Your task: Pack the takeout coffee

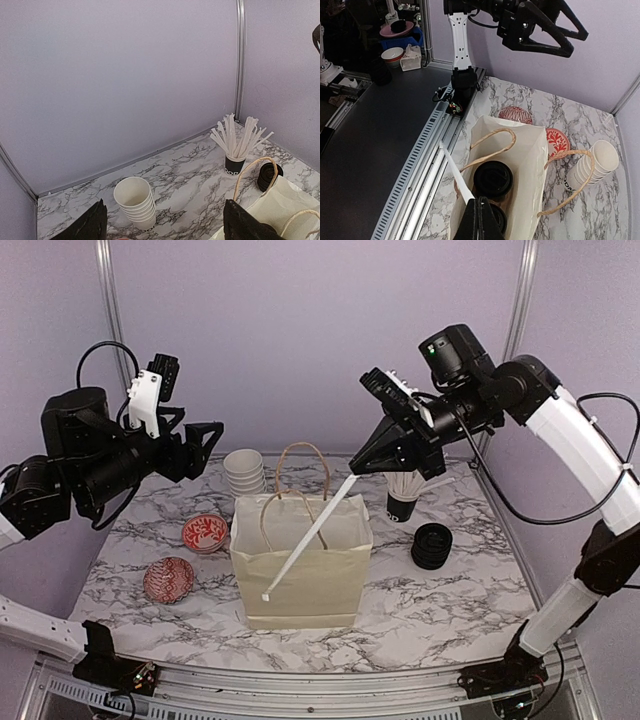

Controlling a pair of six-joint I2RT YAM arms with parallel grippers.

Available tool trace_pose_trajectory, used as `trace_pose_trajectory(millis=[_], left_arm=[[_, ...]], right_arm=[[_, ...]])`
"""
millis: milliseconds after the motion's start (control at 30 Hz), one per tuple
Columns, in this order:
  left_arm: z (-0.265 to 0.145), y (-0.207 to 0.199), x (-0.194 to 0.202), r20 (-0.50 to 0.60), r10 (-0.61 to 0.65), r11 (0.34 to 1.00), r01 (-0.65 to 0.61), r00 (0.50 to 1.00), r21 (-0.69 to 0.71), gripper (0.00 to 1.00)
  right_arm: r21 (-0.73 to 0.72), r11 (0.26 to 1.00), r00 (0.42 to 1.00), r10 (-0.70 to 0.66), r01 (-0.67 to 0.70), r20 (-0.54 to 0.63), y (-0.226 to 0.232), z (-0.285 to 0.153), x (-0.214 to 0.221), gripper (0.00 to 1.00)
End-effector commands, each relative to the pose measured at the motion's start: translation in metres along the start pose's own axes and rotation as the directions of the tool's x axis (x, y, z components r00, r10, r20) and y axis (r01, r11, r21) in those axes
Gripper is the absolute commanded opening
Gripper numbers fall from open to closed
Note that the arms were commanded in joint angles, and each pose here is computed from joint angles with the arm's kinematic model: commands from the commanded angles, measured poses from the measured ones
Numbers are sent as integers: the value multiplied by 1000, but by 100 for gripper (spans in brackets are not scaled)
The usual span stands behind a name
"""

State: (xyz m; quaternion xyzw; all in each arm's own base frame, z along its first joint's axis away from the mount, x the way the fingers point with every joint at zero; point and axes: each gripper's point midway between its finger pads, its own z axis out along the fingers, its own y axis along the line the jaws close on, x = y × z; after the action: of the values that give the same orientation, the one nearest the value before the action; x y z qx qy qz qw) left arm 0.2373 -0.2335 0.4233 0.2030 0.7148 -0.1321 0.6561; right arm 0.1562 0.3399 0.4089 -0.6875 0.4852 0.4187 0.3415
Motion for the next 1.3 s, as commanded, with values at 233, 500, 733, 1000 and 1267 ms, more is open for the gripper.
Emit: trace_pose_trajectory(millis=[233,500,733,1000,1267], left_arm=[[-6,11,3,2,17,999,-17,1000,-36,81],[-5,10,5,-2,15,999,-15,1000,-35,81],[-3,6,3,-1,8,1000,-8,1000,-21,81],[-3,6,5,-3,6,1000,-6,1000,-19,81],[-3,6,9,-10,6,1000,-6,1000,-16,81]], right_arm=[[11,991,986,-134,133,99,10,-16,-58,0],[52,992,974,-123,115,190,-9,-46,-75,0],[105,992,986,-80,65,146,-36,-37,-64,0],[212,977,997,-24,9,67,-67,-27,-36,0],[163,984,997,58,-67,57,-75,-4,-10,0]])
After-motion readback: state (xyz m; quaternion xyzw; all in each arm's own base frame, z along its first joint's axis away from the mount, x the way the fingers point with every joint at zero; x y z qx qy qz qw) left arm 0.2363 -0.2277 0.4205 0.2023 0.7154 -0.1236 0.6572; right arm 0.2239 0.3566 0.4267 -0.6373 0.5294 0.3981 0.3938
